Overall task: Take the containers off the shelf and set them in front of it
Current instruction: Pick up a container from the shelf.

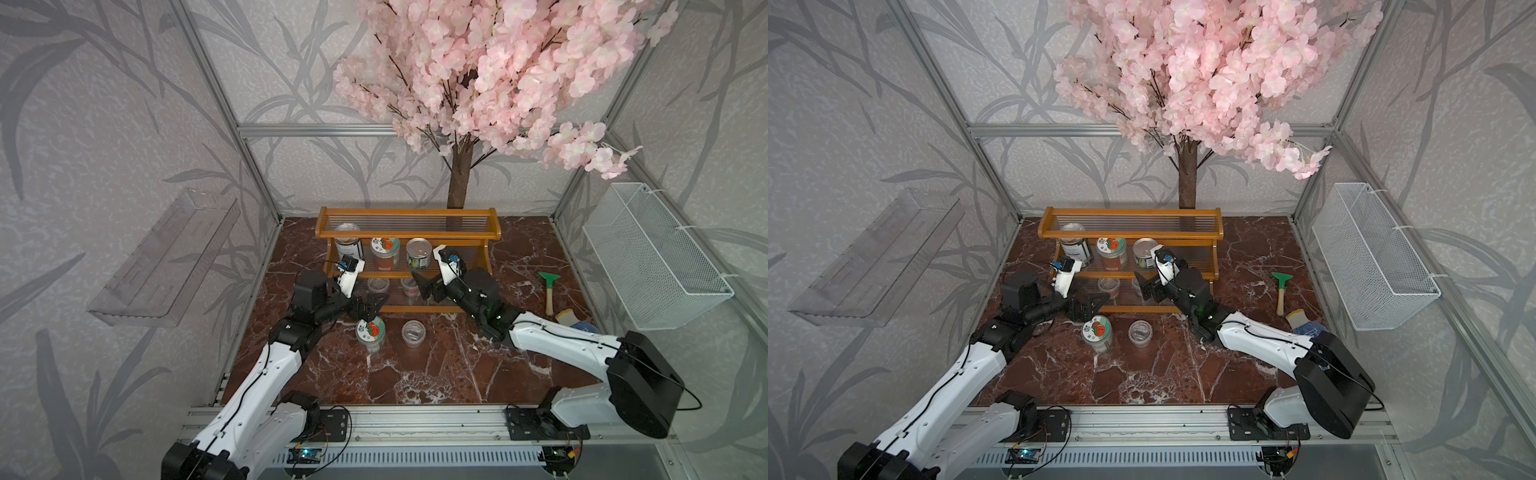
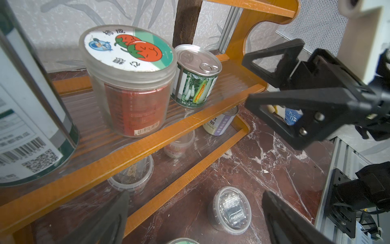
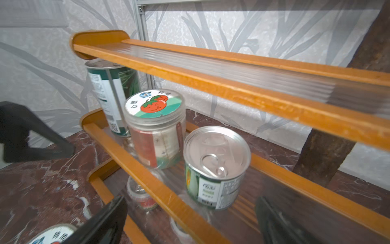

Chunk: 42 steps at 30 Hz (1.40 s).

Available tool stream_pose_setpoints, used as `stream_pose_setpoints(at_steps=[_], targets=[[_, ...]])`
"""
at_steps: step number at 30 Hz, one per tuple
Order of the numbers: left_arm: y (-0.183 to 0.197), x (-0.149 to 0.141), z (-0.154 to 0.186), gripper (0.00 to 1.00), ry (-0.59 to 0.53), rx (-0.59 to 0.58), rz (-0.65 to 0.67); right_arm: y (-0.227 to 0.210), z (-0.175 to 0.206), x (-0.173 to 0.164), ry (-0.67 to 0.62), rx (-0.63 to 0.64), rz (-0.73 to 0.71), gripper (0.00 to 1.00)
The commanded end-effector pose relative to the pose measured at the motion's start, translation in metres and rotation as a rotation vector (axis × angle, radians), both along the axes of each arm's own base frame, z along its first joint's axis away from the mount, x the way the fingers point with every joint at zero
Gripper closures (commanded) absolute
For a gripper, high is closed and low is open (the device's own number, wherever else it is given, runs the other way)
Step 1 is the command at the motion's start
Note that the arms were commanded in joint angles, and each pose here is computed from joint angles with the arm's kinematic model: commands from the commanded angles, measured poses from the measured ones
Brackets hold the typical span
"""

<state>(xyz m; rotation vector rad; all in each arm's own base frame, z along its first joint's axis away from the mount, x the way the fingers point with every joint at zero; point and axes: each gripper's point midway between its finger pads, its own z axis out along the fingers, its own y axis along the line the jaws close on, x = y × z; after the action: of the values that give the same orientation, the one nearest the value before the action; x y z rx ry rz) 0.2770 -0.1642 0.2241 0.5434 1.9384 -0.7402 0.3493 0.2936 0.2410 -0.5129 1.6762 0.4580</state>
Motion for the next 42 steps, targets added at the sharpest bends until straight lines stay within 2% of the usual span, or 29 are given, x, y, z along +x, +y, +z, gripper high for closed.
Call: stream_pose_setpoints(at_steps=[1,12,24,31,42], targets=[[0.001,-0.001,0.018,0.00,-0.048,-0.013,-0.004,-0.005,-0.014,0.020,0.053,-0.029,-0.057,0.01],[0.002,-0.006,0.012,0.00,-0.041,-0.011,-0.002,0.015,-0.015,0.045,0.026,-0.021,-0.024,0.01],[0.002,-0.006,0.010,0.00,-0.043,-0.009,-0.005,0.021,-0.013,0.070,0.026,-0.030,-0.072,0.00],[0.001,-0.006,0.012,0.00,-0.048,-0.016,-0.011,0.026,-0.015,0.067,0.041,-0.037,-0.032,0.21],[-0.004,-0.012,0.018,0.00,-0.055,-0.056,-0.041,0.021,0.003,0.052,-0.006,-0.042,0.005,0.32]])
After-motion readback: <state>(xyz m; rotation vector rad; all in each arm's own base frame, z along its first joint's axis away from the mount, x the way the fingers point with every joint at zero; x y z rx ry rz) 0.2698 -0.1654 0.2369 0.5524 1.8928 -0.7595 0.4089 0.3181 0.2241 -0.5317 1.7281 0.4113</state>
